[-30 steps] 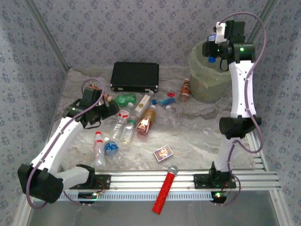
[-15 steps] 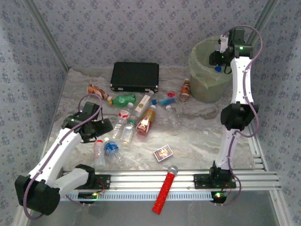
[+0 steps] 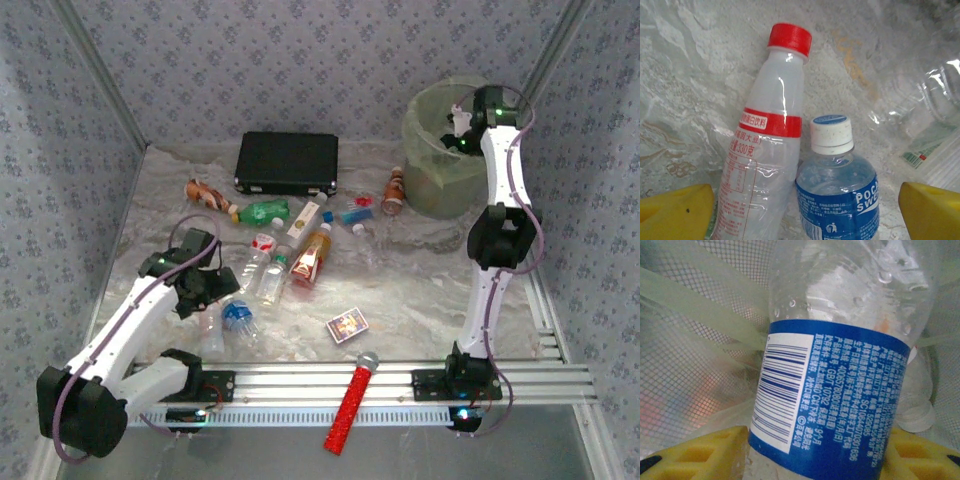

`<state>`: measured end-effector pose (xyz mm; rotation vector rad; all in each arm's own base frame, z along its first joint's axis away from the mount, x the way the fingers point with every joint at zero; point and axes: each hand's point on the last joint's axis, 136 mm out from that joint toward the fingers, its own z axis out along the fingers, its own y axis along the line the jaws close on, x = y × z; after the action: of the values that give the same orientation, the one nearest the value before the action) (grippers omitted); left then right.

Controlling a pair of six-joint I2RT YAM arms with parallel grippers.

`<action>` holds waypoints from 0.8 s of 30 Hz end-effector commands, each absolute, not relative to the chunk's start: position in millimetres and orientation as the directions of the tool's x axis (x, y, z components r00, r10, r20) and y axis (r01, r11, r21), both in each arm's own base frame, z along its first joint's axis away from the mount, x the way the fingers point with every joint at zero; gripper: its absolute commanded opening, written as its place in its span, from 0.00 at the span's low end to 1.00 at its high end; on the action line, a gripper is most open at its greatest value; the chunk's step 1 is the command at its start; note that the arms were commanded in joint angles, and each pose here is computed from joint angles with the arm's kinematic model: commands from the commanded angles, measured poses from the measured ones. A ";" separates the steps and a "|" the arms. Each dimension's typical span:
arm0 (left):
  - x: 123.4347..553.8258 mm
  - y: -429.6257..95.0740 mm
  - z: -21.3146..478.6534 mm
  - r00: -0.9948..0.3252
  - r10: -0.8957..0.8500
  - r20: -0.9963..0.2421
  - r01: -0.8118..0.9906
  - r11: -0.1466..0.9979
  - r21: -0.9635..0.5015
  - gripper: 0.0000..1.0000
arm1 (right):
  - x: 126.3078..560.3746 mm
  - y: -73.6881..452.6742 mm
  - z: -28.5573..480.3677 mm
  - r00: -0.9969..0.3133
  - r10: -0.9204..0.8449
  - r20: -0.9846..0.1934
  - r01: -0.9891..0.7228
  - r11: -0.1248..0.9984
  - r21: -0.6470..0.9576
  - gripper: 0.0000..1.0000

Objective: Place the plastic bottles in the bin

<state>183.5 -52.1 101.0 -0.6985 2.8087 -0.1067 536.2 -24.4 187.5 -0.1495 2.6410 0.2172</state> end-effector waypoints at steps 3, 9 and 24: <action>176.6 -62.8 95.7 -0.854 -0.487 -0.183 -0.461 0.871 -0.168 0.94 | 531.9 -21.1 177.0 -0.891 -0.074 -0.448 -0.164 0.973 0.164 0.71; 171.2 -68.0 90.6 -0.863 -0.479 -0.160 -0.456 0.875 -0.164 0.94 | 532.1 -20.5 188.2 -0.882 -0.068 -0.467 -0.164 0.972 0.169 0.83; 152.4 -80.7 83.6 -0.882 -0.465 -0.079 -0.448 0.878 -0.167 0.92 | 515.1 -39.6 296.7 -0.774 0.061 -0.630 -0.050 0.986 0.157 0.94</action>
<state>165.3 -78.1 86.9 -0.6909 2.8843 -0.2033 534.0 -31.2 236.9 -0.0745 2.5481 0.2357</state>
